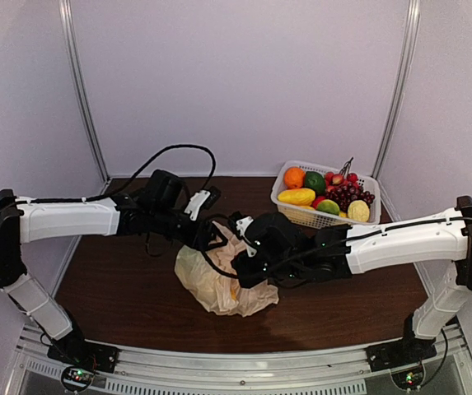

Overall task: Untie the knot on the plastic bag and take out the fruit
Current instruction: Untie the bag handles from the takeout bag.

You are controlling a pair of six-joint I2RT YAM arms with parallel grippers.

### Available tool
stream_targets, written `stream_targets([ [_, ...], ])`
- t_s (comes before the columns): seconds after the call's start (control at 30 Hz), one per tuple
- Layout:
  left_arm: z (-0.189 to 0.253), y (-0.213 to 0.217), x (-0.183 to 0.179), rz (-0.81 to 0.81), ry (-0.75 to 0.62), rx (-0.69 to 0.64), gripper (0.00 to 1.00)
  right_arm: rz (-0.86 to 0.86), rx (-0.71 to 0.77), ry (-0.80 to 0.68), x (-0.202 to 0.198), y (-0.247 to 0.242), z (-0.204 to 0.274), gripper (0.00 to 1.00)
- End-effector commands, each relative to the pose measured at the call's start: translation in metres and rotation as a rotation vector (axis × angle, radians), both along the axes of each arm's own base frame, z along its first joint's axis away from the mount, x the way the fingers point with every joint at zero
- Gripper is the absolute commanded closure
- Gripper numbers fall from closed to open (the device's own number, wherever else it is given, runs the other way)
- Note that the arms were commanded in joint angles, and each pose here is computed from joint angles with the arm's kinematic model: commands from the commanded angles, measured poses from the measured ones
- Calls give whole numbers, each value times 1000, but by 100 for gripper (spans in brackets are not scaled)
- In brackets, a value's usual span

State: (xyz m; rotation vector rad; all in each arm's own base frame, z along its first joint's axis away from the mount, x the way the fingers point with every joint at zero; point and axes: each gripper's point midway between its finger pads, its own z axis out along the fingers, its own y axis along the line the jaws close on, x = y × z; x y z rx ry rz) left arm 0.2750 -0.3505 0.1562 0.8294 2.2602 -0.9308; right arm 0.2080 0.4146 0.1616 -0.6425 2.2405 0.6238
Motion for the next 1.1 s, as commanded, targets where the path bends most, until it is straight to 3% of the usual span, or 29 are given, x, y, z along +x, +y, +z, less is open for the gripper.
stream_targets([
  [0.0, -2, -7, 4, -4, 0, 9, 50, 6, 8, -9, 1, 5, 1, 100],
  [0.57, -4, -15, -1, -41, 27, -29, 99, 31, -19, -9, -4, 15, -7, 100],
  [1.07, 10, -7, 6, -3, -43, -15, 100, 26, -26, -7, -5, 13, -9, 100],
])
